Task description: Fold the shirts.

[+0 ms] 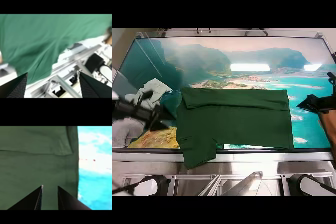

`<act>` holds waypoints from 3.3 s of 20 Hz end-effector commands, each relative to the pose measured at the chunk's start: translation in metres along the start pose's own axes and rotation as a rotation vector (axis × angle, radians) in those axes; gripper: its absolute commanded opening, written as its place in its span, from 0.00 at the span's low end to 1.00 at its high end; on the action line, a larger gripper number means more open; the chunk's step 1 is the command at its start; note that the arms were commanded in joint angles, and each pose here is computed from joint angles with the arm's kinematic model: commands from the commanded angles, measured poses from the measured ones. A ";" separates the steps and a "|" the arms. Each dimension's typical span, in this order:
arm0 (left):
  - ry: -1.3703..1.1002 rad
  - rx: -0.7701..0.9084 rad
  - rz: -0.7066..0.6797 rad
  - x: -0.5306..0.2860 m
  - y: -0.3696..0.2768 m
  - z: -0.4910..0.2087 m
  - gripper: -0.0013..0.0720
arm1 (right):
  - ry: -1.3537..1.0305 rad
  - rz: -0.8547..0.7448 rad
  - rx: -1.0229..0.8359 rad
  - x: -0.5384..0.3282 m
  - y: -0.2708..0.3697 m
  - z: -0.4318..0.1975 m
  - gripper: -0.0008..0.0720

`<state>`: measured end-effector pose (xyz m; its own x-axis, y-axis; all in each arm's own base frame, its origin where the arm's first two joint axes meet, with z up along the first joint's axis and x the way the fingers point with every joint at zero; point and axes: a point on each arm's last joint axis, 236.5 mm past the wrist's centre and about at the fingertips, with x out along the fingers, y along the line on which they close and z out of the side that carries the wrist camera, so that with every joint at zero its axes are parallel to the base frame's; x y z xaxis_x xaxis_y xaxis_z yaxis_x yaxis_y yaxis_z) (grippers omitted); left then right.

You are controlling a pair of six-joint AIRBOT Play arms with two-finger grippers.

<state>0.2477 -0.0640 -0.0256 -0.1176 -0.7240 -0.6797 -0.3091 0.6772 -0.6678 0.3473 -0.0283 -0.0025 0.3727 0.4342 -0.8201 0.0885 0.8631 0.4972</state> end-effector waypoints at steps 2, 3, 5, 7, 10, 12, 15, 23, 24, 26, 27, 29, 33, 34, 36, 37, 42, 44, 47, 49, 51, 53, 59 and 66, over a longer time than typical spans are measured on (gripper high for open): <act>-0.097 -0.113 0.068 0.041 0.048 -0.044 0.97 | -0.103 0.081 -0.010 -0.011 0.033 0.004 0.33; -0.099 -0.115 0.068 0.048 0.052 -0.046 0.97 | -0.093 0.104 -0.010 -0.011 0.040 0.002 0.33; -0.096 -0.114 0.035 0.059 0.052 -0.048 0.97 | -0.078 0.144 -0.008 -0.011 0.051 -0.002 0.33; -0.090 -0.097 -0.038 0.068 0.044 -0.043 0.96 | -0.077 0.177 0.000 -0.012 0.059 -0.002 0.33; -0.110 -0.087 -0.081 0.079 0.049 -0.024 0.62 | -0.054 0.193 -0.001 -0.013 0.063 -0.007 0.33; -0.098 -0.100 -0.072 0.088 0.060 -0.020 0.49 | -0.024 0.205 0.008 -0.013 0.065 -0.014 0.33; -0.111 -0.068 -0.095 0.095 0.063 -0.012 0.02 | 0.034 0.157 0.106 -0.010 0.051 -0.031 0.33; -0.234 0.053 -0.158 0.075 0.031 0.005 0.05 | 0.193 0.054 0.467 -0.005 -0.026 -0.113 0.59; -0.248 0.068 -0.153 0.071 0.029 0.006 0.05 | 0.218 0.061 0.463 0.001 -0.029 -0.121 0.65; -0.272 0.095 -0.148 0.065 0.023 0.006 0.05 | 0.282 0.052 0.486 0.013 -0.036 -0.142 0.65; -0.278 0.106 -0.149 0.063 0.020 0.005 0.05 | 0.318 0.042 0.505 0.019 -0.041 -0.154 0.65; -0.281 0.125 -0.153 0.060 0.016 0.002 0.05 | 0.373 0.020 0.525 0.028 -0.048 -0.175 0.65; -0.283 0.128 -0.154 0.059 0.015 0.002 0.05 | 0.418 0.013 0.552 0.042 -0.053 -0.197 0.65; -0.271 0.122 -0.160 0.061 0.015 0.001 0.05 | 0.436 0.023 0.552 0.046 -0.053 -0.202 0.65; -0.241 0.105 -0.176 0.065 0.016 -0.003 0.05 | 0.437 0.094 0.552 0.054 -0.044 -0.200 0.64; -0.229 0.094 -0.180 0.067 0.018 -0.003 0.05 | 0.412 0.147 0.545 0.058 -0.036 -0.192 0.51; -0.207 0.070 -0.195 0.072 0.020 -0.004 0.05 | 0.368 0.232 0.488 0.055 -0.023 -0.174 0.04; -0.188 0.083 -0.262 0.064 0.001 -0.006 0.05 | 0.369 0.249 0.466 0.045 -0.017 -0.165 0.04; -0.147 0.114 -0.367 0.045 -0.031 -0.011 0.05 | 0.375 0.215 0.491 0.024 -0.026 -0.152 0.04; -0.163 0.116 -0.360 0.038 -0.036 -0.009 0.05 | 0.338 0.232 0.520 0.008 -0.032 -0.141 0.04; -0.178 0.126 -0.356 0.032 -0.042 -0.013 0.05 | 0.302 0.249 0.551 0.000 -0.037 -0.136 0.04; -0.227 0.159 -0.367 0.022 -0.054 -0.012 0.05 | 0.232 0.319 0.560 -0.001 -0.028 -0.117 0.04; -0.304 0.242 -0.383 -0.026 -0.097 0.040 0.05 | -0.024 0.423 0.435 0.015 0.003 -0.020 0.04; -0.266 0.248 -0.364 -0.028 -0.113 0.142 0.05 | -0.117 0.365 0.309 0.064 0.011 0.077 0.04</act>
<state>0.3826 -0.1005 0.0375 0.2261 -0.8793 -0.4191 -0.0427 0.4209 -0.9061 0.4010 -0.0132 -0.0237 0.5017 0.6673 -0.5505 0.2322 0.5091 0.8288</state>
